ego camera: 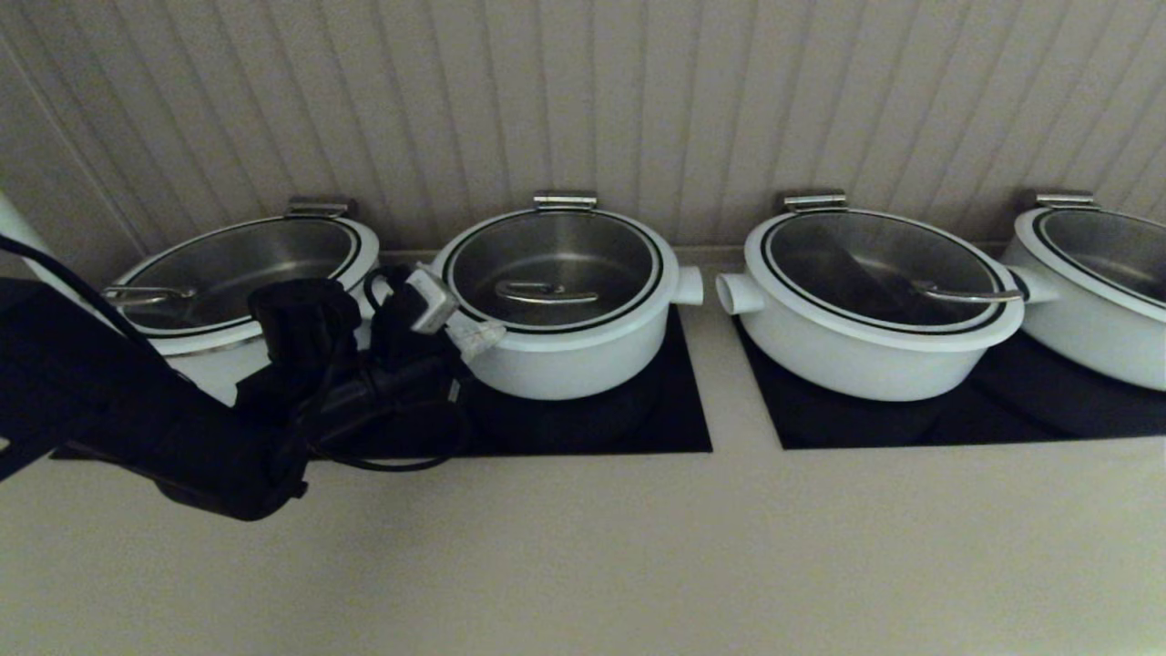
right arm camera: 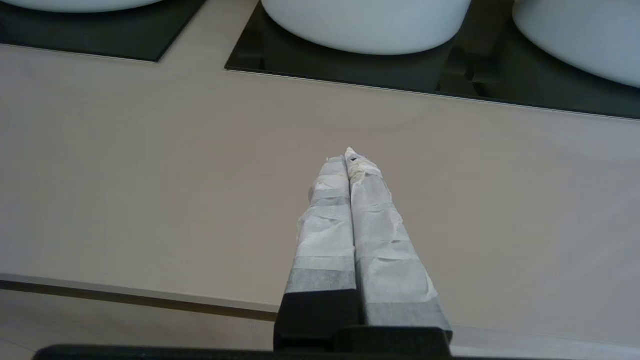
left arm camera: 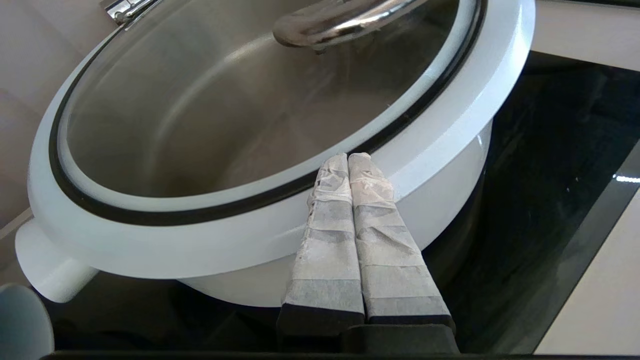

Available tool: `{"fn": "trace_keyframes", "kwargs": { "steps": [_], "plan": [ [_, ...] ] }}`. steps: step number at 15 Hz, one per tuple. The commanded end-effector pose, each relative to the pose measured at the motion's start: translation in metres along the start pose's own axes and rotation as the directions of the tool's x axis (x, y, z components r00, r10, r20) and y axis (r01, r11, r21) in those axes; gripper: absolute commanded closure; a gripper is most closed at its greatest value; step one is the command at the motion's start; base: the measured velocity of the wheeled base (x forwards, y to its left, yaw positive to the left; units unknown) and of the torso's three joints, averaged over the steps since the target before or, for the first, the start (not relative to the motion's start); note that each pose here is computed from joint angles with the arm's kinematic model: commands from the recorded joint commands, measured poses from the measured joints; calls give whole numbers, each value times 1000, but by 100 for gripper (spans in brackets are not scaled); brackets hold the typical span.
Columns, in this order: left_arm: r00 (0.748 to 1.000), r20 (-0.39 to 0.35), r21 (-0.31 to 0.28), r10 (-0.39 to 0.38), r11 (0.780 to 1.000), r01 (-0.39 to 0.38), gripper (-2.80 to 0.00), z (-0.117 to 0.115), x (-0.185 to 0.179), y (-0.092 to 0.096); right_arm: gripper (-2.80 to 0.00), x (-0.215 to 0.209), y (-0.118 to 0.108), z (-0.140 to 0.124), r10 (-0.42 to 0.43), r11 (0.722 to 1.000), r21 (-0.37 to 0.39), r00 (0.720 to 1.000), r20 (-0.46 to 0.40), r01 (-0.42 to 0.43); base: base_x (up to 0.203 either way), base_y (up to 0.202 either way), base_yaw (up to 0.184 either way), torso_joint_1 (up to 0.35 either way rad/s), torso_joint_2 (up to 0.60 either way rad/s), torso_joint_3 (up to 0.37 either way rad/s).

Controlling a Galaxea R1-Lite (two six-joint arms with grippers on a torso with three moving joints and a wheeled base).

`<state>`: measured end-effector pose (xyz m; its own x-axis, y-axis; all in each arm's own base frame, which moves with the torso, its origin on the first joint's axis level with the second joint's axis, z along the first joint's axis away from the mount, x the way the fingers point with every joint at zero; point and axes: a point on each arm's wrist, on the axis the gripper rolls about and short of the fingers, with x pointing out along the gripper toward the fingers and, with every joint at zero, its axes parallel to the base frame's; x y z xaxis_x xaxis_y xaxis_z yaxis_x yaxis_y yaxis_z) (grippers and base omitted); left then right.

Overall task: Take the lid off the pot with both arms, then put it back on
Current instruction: Close the pot lid

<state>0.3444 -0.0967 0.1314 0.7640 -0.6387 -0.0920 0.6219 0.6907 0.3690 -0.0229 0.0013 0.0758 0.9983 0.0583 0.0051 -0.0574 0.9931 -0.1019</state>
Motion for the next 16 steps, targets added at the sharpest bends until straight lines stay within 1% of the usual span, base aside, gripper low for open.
{"fn": "trace_keyframes", "kwargs": {
  "steps": [1, 9, 16],
  "plan": [
    [1000, -15, -6, -9, 1000, 9, 0, -5, 1, -2, 0, 0, 0, 0, 2, 1000, -1, 1000, 0, -2, 0, 0, 0, 0, 0, 0],
    [999, -29, -14, -14, 1000, 14, 0, -10, 0, -4, 0, 0, 0, 0, 2, 1000, -1, 1000, 0, -2, 0, 0, 0, 0, 0, 0],
    [1000, -23, -10, -11, 1000, 11, 0, -7, -3, -4, 0, 0, 0, 0, 2, 1000, -1, 1000, 0, -2, 0, 0, 0, 0, 0, 0]
  ]
}}
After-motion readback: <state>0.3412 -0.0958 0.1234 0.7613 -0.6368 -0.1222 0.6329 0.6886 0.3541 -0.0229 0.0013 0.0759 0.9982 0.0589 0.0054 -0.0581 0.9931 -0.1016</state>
